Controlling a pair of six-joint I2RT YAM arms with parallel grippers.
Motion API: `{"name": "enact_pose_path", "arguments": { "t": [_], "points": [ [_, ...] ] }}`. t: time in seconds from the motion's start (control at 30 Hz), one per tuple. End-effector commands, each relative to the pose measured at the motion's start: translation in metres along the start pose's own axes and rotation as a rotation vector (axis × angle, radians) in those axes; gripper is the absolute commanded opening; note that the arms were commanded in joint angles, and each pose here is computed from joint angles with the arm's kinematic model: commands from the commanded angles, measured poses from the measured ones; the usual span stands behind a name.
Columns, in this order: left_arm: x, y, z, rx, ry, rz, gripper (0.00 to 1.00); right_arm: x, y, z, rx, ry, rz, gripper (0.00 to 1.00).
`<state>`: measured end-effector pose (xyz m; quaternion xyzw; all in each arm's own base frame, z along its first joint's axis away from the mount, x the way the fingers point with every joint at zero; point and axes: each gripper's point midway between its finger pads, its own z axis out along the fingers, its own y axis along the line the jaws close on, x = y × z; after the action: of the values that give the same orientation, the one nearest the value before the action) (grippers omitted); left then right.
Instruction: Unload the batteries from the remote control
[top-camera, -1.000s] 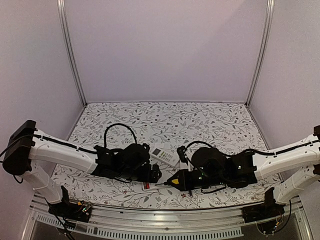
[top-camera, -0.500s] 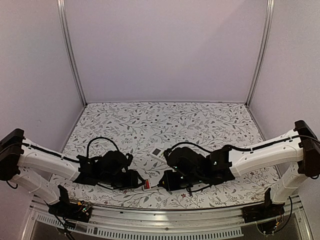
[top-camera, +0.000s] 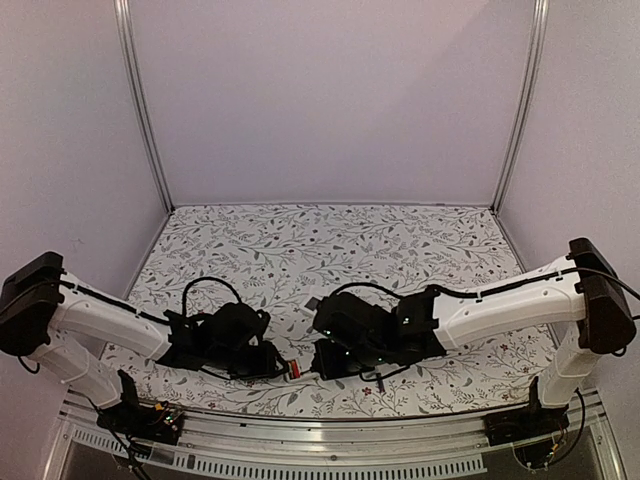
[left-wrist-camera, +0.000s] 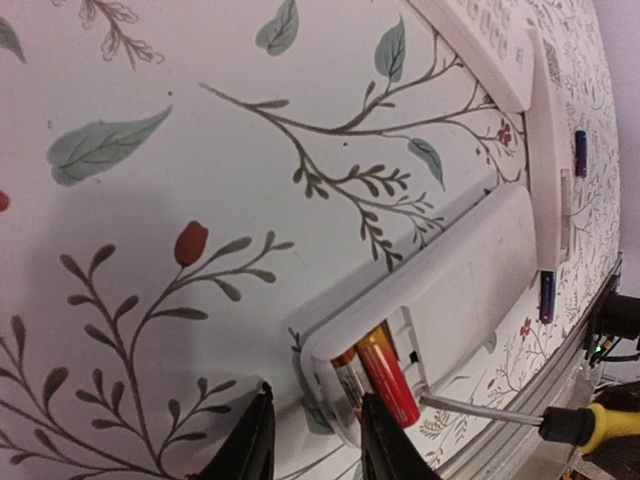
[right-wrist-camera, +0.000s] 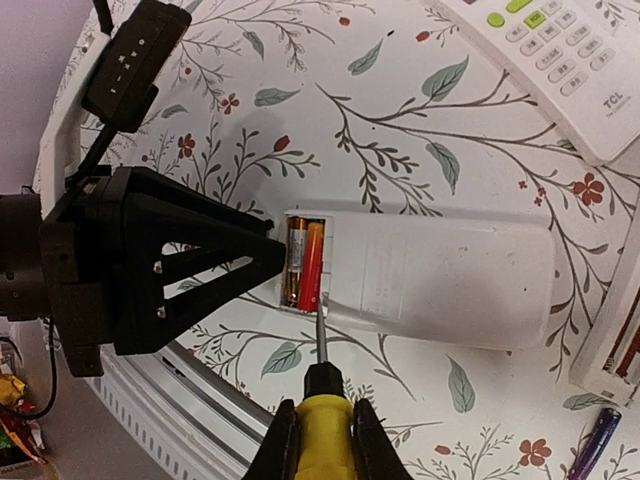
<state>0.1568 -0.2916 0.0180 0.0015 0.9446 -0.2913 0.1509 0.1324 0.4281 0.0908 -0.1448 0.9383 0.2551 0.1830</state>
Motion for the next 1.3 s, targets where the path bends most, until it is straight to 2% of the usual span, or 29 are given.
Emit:
{"name": "enact_pose_path", "arguments": {
  "t": [0.0,0.6,0.87,1.03,1.27],
  "points": [
    [-0.006,0.001,0.002,-0.025,-0.004,0.007,0.28,-0.009,-0.007,0.006,0.047,-0.012,-0.010,0.00],
    [0.006,0.009,0.014,-0.030,0.044,-0.003,0.15,0.002,-0.009,0.027,0.023,0.092,0.007,0.00],
    [0.011,0.012,0.017,-0.028,0.062,-0.011,0.10,0.016,-0.016,0.036,-0.066,0.164,0.118,0.00],
    [0.013,0.013,0.018,-0.027,0.068,-0.016,0.08,0.009,-0.020,0.033,-0.154,0.129,0.188,0.00],
    [0.009,0.010,0.015,-0.015,0.050,-0.019,0.09,-0.007,-0.017,0.015,-0.325,0.006,0.239,0.00]
  ]
}}
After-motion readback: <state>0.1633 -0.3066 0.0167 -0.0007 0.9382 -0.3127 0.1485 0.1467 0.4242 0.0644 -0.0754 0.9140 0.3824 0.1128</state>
